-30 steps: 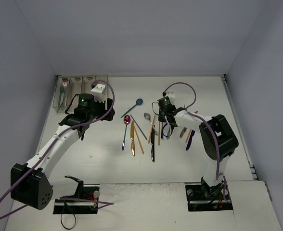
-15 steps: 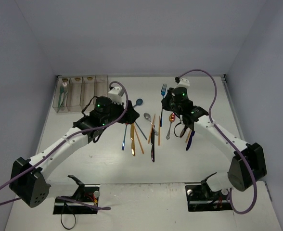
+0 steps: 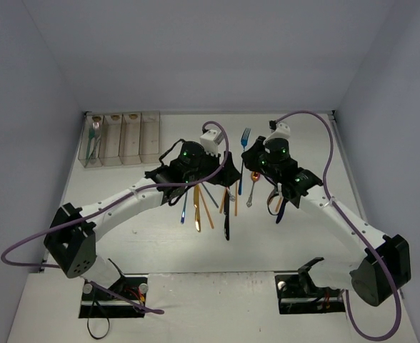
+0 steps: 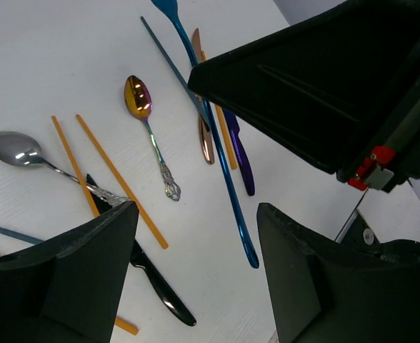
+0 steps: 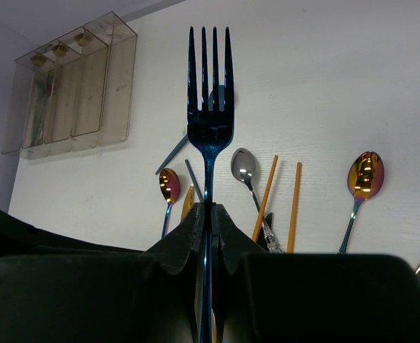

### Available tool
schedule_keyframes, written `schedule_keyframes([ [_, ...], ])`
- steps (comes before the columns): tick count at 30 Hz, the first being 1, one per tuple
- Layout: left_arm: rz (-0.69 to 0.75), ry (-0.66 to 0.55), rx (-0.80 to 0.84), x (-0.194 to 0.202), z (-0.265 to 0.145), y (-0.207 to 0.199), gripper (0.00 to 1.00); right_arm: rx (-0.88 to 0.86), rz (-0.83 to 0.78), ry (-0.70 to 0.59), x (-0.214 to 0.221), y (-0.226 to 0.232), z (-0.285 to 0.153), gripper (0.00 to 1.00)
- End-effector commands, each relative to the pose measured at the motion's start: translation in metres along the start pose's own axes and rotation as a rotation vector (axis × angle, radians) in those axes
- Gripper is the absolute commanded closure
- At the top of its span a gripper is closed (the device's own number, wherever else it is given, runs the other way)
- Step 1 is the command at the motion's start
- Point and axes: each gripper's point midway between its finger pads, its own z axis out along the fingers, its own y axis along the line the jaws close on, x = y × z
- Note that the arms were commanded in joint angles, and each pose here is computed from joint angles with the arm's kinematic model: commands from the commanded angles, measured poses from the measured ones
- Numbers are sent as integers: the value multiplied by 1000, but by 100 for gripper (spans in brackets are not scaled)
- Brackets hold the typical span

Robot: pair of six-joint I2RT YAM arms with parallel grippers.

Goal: Sort the eating utensils into containers

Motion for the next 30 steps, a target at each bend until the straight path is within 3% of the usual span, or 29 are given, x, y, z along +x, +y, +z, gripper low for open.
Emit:
schedule_keyframes([
  [1, 5, -111, 126, -40, 2, -48, 36, -65, 35, -79, -20, 17, -10, 100],
  [9, -42, -51, 137, -19, 24, -57, 48, -67, 45, -94, -20, 16, -14, 100],
  [16, -64, -32, 132, -12, 29, -58, 72, -68, 46, -95, -19, 15, -15, 100],
  [18, -65, -30, 131, -11, 30, -57, 86, -69, 48, -96, -19, 15, -16, 100],
  [22, -66, -34, 116, -9, 28, -54, 100, -67, 43, -98, -18, 14, -16, 100],
  [26, -55, -40, 93, -9, 26, -49, 100, -55, 36, -103, -17, 10, -16, 85],
  [30, -23, -10, 10, -4, 21, -33, 100, -43, 26, -110, -18, 7, -17, 61],
])
